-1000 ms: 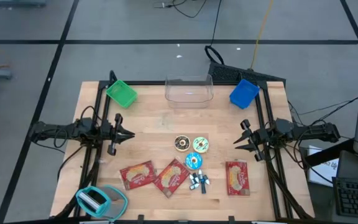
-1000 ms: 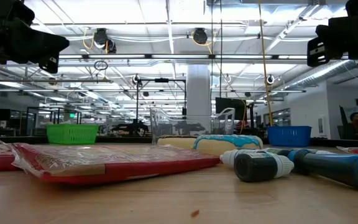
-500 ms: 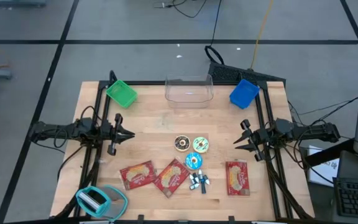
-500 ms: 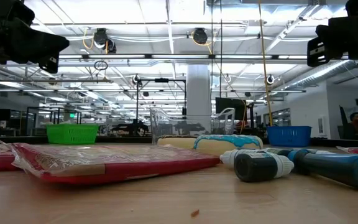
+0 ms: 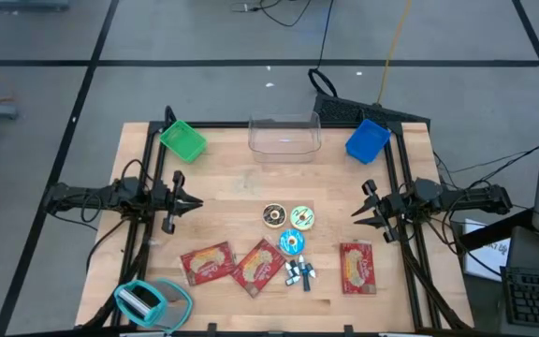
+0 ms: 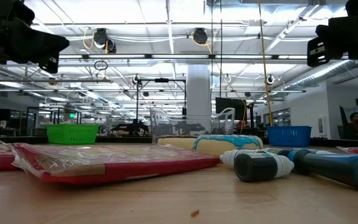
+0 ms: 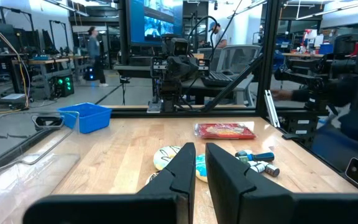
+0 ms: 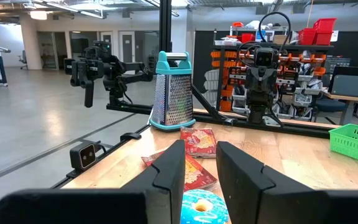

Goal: Pick & Place Food Item

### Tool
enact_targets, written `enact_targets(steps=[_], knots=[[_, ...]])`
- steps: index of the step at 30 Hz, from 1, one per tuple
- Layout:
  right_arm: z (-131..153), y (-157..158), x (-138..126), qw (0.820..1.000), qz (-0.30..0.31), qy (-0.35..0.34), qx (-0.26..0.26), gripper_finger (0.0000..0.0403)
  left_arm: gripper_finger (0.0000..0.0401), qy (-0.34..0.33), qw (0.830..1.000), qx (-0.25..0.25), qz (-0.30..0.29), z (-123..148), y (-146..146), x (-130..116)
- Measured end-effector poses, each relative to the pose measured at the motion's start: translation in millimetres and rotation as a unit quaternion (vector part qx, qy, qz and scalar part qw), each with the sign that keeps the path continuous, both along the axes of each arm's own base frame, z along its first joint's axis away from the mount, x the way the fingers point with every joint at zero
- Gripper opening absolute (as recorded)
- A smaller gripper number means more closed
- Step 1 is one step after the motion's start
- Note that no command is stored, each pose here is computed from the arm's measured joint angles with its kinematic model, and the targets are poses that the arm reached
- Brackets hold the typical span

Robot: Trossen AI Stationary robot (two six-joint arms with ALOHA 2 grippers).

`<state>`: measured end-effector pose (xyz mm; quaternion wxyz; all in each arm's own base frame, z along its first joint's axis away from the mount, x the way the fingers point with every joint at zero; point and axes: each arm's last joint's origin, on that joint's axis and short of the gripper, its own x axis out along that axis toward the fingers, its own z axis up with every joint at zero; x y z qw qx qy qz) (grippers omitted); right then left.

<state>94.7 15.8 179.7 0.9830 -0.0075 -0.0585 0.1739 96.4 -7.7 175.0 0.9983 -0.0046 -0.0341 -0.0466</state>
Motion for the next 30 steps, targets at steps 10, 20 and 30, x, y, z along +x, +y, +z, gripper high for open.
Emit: enact_targets(steps=[10,20,30], knots=[[0,0,0,1.000,0.000,0.000,0.000,0.0082,0.0037,0.000,1.000,0.000,0.000,0,0,0],[0,0,0,1.000,0.000,0.000,0.000,0.0082,0.0037,0.000,1.000,0.000,0.000,0,0,0],[14,0,-3,0.994,0.029,-0.037,0.101,0.0082,0.0037,0.000,1.000,0.000,0.000,0,0,0]])
